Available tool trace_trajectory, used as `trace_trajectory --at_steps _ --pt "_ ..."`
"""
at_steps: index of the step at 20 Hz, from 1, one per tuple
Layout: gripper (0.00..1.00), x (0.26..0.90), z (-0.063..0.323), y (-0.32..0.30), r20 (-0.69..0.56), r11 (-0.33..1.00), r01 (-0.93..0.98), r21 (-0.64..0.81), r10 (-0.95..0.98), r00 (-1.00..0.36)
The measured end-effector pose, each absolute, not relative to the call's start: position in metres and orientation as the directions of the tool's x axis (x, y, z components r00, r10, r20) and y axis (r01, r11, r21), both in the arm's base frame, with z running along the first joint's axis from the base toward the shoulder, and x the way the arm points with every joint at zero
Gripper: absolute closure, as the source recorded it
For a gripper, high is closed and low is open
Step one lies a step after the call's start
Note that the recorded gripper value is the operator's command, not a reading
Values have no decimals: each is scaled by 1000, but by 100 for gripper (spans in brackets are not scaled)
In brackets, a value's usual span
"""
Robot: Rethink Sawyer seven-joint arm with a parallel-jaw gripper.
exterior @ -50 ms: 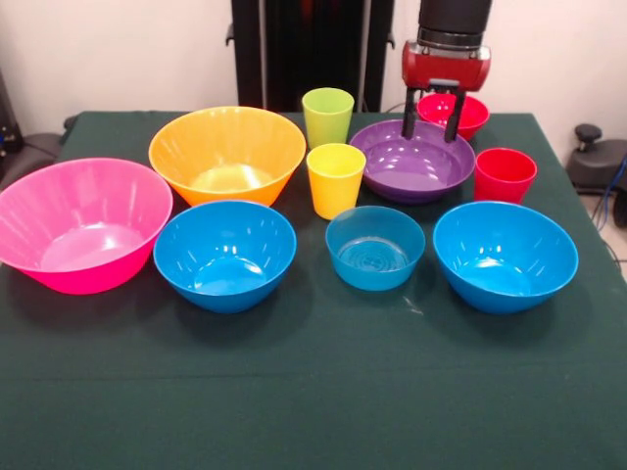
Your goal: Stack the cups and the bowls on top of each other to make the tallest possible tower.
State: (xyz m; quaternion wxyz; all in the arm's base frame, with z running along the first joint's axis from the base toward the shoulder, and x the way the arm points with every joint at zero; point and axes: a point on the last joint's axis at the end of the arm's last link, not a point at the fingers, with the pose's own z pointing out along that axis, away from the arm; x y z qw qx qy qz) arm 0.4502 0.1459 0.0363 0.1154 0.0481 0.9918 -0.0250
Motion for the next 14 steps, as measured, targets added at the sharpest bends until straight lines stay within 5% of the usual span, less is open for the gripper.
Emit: trace_trajectory --at_steps 14 --pt "0 421 29 145 -177 994 102 -48 92 -980"
